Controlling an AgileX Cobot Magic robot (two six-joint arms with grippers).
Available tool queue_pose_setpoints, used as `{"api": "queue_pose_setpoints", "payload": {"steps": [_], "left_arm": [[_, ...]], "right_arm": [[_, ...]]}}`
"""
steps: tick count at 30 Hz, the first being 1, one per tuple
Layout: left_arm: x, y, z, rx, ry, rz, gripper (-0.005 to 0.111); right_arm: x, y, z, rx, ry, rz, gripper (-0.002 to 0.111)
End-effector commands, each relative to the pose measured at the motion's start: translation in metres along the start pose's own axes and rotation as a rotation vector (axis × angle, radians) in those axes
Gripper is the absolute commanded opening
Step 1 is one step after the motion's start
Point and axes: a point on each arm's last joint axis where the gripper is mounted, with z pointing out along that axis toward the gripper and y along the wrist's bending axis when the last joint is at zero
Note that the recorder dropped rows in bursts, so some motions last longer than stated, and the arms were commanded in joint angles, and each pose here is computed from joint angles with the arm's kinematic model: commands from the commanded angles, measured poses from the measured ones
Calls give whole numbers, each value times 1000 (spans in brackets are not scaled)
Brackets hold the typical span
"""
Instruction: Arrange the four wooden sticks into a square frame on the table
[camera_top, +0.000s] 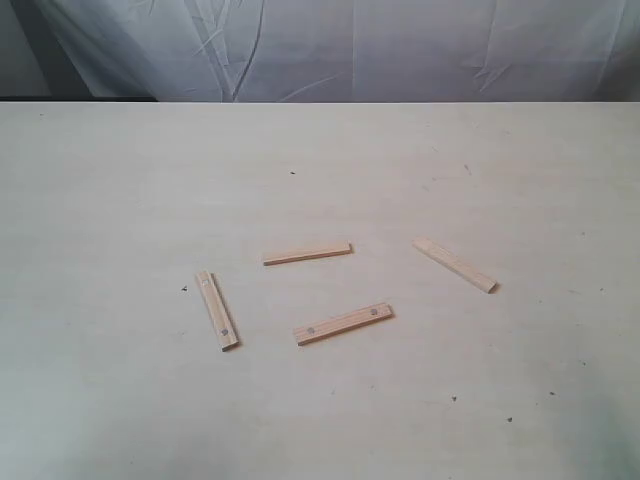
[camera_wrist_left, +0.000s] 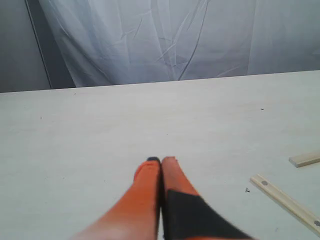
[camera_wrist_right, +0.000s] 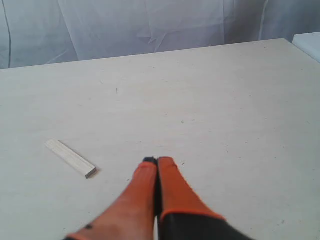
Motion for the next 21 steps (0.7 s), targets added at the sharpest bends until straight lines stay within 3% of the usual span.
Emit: {"api": "queue_pose_setpoints", "payload": {"steps": [1, 21], "left_arm": [[0, 0, 0, 4, -14, -10, 0], [0, -1, 0, 26, -16, 0, 0]], "right_arm": [[-1, 0, 0, 4, -21, -4, -1], [-1, 0, 0, 3, -16, -2, -1]]}}
